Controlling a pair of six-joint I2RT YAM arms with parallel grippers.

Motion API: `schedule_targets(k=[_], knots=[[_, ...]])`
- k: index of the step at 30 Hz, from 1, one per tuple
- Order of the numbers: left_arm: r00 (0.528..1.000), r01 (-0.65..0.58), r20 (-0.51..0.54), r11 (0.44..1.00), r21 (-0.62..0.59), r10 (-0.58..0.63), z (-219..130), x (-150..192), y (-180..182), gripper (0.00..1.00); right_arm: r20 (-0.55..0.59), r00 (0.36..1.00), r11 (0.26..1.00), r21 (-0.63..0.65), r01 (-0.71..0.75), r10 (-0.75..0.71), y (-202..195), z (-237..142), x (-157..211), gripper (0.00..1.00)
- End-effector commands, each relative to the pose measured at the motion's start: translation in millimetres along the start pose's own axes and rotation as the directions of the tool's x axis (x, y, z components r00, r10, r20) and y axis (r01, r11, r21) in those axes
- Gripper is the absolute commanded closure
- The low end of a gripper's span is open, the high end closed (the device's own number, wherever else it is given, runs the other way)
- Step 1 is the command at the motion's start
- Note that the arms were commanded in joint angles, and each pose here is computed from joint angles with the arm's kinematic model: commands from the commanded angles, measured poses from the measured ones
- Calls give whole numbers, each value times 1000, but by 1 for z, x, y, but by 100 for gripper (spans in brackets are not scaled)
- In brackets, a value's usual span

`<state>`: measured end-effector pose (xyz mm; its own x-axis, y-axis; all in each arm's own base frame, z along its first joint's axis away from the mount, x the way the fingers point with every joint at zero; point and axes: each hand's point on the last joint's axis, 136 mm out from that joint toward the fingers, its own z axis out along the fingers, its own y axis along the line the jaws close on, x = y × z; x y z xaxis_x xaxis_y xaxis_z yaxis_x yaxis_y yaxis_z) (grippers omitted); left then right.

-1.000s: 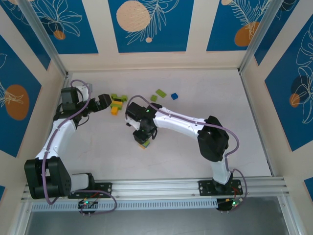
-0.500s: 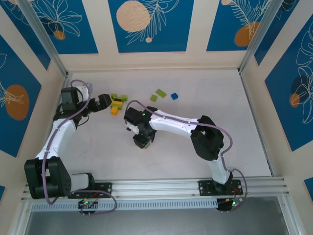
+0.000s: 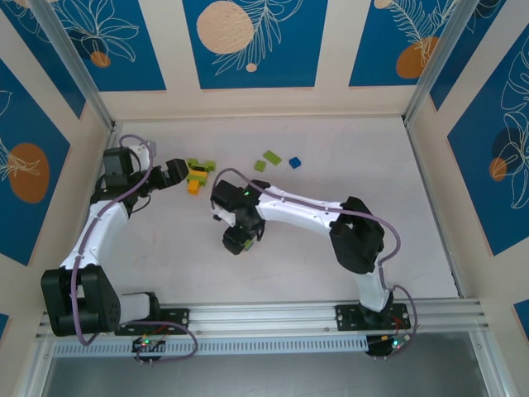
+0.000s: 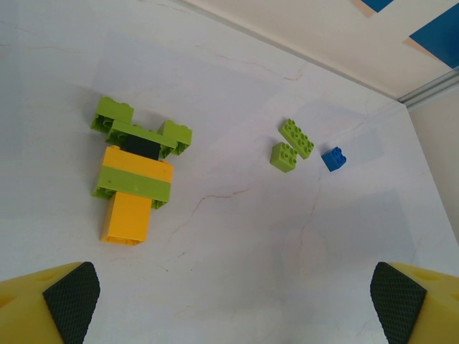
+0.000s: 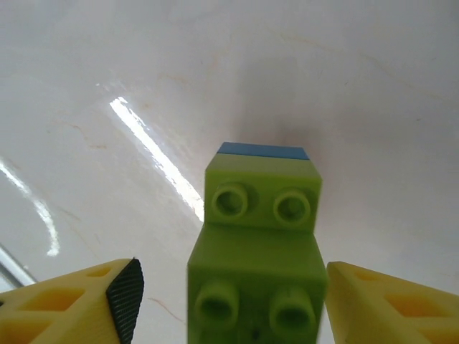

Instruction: Assemble a carrot with lego

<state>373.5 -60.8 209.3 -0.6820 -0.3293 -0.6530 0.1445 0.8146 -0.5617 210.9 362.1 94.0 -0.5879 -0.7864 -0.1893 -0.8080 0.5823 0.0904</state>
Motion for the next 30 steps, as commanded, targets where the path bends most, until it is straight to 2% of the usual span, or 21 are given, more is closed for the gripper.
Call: schedule_targets(k=[1, 7, 13, 17, 21, 26, 30], knots=[[1000, -15, 27, 1000, 19, 14, -8, -10, -8, 0, 99, 995, 1000, -6, -3, 3, -3, -37, -10, 30], [1000, -13, 27, 1000, 18, 13, -8, -9, -7, 0, 190, 981, 995, 81, -52, 36, -49, -74, -22, 29], [1000, -14, 28, 1000, 20, 14, -8, -10, -8, 0, 262, 954, 979, 103, -178, 146, -134, -88, -49, 29], [1000, -14, 28, 1000, 20, 13, -8, -10, -8, 0, 253, 953, 964, 160, -212, 167, -206, -73, -76, 29], [1000, -14, 27, 1000, 18, 14, -7, -10, -7, 0, 278, 944, 964, 148, -222, 175, -263, -56, -106, 29], [1000, -16, 25, 1000, 12, 15, -7, -10, -6, 0, 313, 930, 961, 133, -242, 191, -311, -24, -121, 29], [1000, -15, 22, 1000, 11, 14, -6, -10, -5, 0, 330, 916, 959, 87, -270, 228, -327, -4, -117, 29]])
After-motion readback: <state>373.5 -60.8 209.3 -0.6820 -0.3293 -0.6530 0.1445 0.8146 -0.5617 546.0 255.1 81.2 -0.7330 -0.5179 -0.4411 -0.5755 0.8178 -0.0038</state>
